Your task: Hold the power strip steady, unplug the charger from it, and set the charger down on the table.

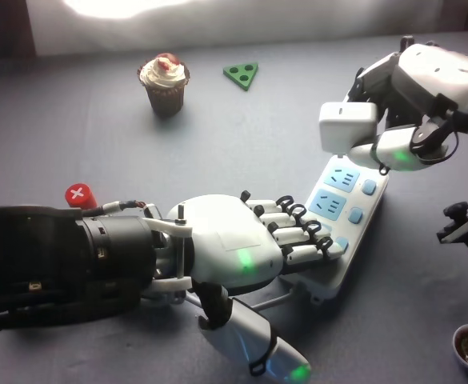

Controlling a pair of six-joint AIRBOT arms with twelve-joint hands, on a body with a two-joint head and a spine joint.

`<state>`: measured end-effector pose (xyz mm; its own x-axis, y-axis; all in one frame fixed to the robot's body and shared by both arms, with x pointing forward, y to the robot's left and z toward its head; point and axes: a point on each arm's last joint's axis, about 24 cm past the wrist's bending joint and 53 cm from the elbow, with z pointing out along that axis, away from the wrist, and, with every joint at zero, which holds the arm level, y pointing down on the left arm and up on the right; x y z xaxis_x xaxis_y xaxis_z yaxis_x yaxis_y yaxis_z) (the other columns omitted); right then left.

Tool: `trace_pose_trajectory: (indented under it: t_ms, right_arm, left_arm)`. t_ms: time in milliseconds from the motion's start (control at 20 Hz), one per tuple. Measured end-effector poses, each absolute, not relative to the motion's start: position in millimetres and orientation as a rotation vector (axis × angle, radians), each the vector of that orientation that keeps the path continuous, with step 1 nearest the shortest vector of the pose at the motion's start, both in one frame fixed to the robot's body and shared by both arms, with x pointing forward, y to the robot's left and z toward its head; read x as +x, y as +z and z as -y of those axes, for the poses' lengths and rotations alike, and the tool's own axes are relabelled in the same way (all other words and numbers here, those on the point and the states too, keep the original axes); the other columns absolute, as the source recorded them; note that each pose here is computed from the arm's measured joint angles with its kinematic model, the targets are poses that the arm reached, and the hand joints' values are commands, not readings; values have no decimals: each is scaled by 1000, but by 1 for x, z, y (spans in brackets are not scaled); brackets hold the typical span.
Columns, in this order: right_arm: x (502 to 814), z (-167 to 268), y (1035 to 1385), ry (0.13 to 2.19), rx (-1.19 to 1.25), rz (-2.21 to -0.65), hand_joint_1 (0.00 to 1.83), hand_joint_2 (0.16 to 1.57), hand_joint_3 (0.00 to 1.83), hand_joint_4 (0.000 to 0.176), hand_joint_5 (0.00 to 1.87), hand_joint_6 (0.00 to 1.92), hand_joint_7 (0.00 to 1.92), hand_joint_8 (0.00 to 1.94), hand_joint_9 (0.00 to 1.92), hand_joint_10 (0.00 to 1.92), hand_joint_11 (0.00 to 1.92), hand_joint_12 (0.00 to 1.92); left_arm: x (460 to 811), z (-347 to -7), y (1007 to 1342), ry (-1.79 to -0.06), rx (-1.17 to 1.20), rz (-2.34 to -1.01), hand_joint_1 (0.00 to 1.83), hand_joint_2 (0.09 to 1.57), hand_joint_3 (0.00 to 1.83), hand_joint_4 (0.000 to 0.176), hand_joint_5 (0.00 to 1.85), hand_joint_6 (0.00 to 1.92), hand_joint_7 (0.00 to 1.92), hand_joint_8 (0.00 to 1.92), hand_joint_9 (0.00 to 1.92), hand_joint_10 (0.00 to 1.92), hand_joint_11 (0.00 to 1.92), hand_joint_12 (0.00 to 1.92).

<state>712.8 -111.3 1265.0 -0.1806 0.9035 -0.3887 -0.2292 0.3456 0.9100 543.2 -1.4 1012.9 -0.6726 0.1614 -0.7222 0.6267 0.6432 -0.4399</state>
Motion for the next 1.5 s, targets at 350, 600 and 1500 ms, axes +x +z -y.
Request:
trace_pose_trajectory:
  t_ms: [350, 600, 1500]
  right_arm:
    - [698, 162, 1254, 1027, 619, -1398, 1390, 1066, 0, 0, 926, 943, 1157, 528, 1102, 1016, 1008, 1009]
    - [689, 185, 1230, 900, 574, -1459, 1392, 1063, 0, 0, 942, 912, 1161, 528, 1105, 1014, 1011, 993]
    - [684, 177, 1189, 749, 342, -1568, 1190, 1130, 2, 0, 912, 1057, 968, 269, 1026, 478, 866, 974]
  left_arm:
    - [544, 2, 1014, -920, 611, -2205, 0, 999, 0, 0, 17, 4, 47, 10, 38, 10, 19, 8]
    - [544, 1, 1014, -918, 610, -2205, 0, 999, 0, 0, 7, 3, 33, 4, 24, 5, 18, 8]
    - [546, 2, 1017, -912, 609, -2201, 0, 1007, 3, 0, 2, 1, 16, 2, 10, 3, 0, 0]
